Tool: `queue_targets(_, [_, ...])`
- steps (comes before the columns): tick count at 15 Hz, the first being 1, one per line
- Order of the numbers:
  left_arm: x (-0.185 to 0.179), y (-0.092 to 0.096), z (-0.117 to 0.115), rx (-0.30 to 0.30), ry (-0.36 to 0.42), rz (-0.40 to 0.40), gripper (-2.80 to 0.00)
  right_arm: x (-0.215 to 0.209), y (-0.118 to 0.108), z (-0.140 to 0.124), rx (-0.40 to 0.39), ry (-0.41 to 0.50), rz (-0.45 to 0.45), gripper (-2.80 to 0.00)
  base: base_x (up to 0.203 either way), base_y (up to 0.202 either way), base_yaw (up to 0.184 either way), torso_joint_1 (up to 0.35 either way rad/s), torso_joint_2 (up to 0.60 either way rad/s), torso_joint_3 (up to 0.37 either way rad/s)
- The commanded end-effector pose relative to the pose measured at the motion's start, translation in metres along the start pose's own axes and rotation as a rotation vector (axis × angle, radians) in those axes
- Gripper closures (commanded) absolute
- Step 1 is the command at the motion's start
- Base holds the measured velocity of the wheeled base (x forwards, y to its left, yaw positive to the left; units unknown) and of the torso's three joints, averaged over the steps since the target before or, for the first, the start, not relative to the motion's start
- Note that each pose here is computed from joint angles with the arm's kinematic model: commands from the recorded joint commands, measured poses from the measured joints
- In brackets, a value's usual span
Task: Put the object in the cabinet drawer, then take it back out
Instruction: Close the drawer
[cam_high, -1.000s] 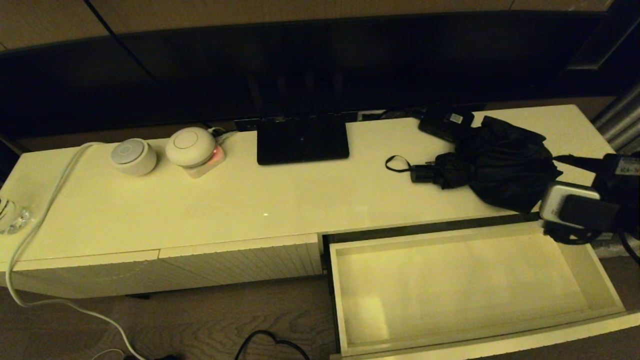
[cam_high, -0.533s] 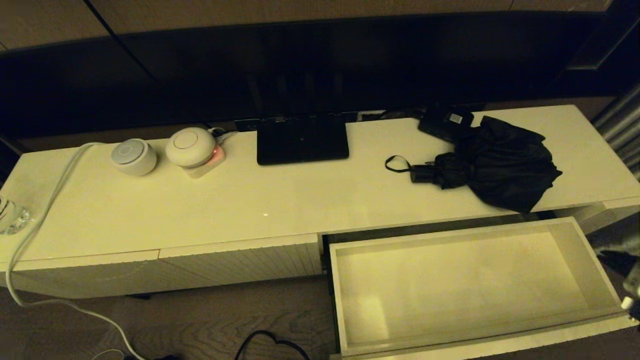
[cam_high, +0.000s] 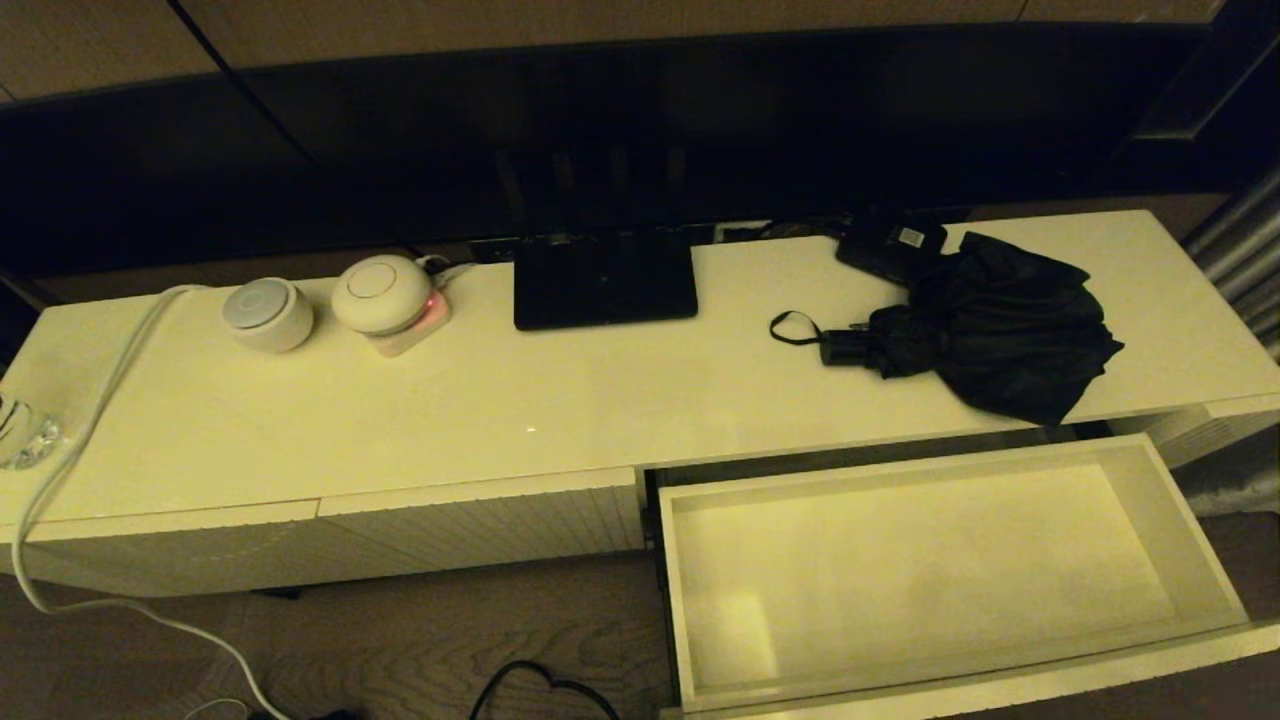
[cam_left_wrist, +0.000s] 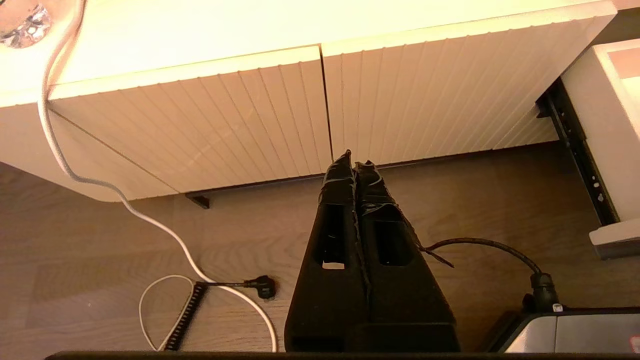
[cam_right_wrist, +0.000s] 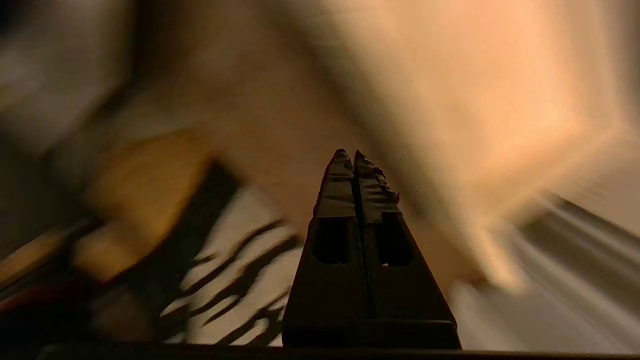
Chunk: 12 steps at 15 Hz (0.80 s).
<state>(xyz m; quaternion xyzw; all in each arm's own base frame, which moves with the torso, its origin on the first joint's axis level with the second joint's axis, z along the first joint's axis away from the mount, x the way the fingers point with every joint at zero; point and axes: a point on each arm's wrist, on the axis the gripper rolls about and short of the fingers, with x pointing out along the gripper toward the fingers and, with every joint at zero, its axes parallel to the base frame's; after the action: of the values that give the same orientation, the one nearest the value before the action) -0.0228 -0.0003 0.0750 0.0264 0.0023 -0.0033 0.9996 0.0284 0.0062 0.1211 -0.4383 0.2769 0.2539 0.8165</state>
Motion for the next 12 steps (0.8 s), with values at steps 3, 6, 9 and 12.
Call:
queue_targets(3, [0.0,0.0,-0.001,0.001,0.003,0.0,0.0,0.012,0.022,-0.013,-0.103,-0.018,0.221,0.0,0.0,0.0,0.0,0.0,0.0,0.0])
queue_targets(6, [0.0,0.0,-0.001,0.0,0.003,0.0,0.0,0.023,0.019,-0.009,-0.103,0.021,0.331,0.0,0.0,0.0,0.0,0.0,0.0,0.0])
queue_targets(9, [0.0,0.0,-0.001,0.001,0.003,0.0,0.0,0.028,0.013,-0.004,-0.107,0.032,0.39,0.0,0.0,0.0,0.0,0.0,0.0,0.0])
queue_targets(12, [0.0,0.0,-0.001,0.0,0.003,0.0,0.0,0.033,0.004,0.004,-0.141,0.011,0.434,0.0,0.0,0.0,0.0,0.0,0.0,0.0])
